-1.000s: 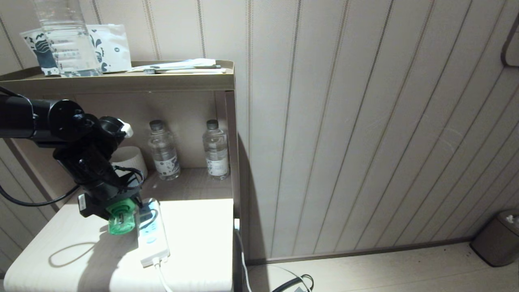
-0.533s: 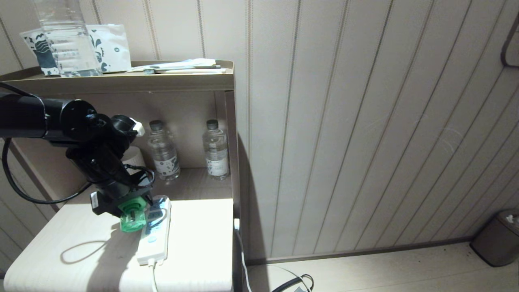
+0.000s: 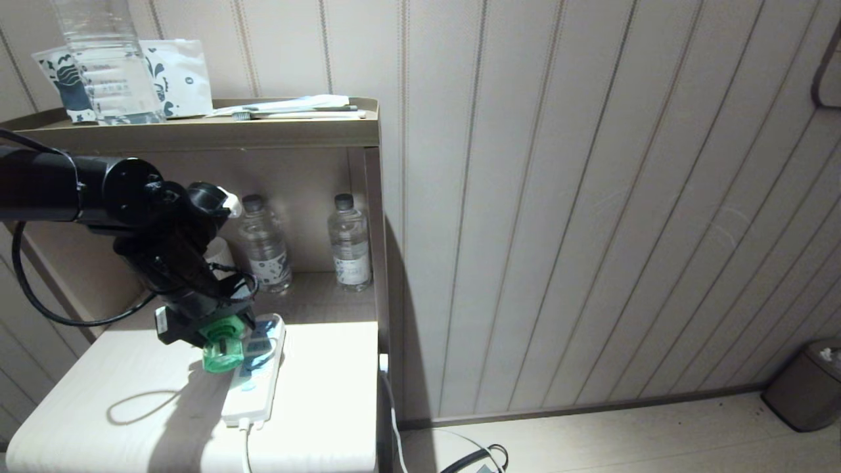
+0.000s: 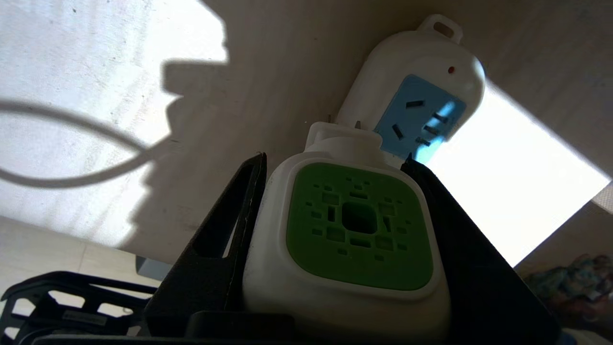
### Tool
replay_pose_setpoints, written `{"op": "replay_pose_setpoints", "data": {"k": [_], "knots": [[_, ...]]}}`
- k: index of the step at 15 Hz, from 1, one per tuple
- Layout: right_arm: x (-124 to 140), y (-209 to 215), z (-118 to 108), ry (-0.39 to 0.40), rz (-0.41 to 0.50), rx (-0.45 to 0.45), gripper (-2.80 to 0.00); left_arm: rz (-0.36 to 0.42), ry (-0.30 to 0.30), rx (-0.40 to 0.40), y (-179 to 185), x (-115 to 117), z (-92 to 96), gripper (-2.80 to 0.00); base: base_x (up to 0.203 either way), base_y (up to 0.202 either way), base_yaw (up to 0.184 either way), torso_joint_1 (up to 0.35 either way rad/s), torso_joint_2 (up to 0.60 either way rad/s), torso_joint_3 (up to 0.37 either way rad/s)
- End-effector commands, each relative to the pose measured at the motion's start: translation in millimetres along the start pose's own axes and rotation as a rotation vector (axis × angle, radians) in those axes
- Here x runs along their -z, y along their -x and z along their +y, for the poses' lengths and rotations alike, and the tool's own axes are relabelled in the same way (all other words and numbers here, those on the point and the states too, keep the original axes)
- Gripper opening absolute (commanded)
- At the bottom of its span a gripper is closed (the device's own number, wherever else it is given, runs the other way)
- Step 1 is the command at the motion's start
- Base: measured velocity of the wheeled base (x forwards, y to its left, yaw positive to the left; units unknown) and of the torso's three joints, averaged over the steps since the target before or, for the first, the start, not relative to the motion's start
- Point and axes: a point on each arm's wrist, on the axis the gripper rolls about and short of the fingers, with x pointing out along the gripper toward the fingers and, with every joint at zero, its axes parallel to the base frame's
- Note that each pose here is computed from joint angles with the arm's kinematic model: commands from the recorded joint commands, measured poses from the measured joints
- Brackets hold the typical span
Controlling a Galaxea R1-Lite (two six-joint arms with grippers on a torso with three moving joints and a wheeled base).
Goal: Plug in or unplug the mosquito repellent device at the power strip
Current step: Insert the plug into the socket
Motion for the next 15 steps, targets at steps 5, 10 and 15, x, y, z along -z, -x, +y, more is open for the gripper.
{"op": "replay_pose_setpoints", "data": {"k": [5, 10, 15], "knots": [[0.1, -0.1, 0.0, 0.000, 0.003, 0.000, -2.80, -0.007, 0.008, -0.001, 6.0, 1.3, 2.1, -2.80, 0.000, 0.000, 0.000, 0.000, 0.00, 0.000], [0.1, -0.1, 0.0, 0.000, 0.003, 0.001, -2.80, -0.088, -0.009, 0.061, 56.3, 17.8, 22.9, -2.80, 0.000, 0.000, 0.000, 0.000, 0.00, 0.000], [-0.1, -0.1, 0.0, 0.000, 0.001, 0.001, -2.80, -0.066, -0.032, 0.057, 76.5, 41.2, 40.3, -2.80, 0.000, 0.000, 0.000, 0.000, 0.00, 0.000]]}}
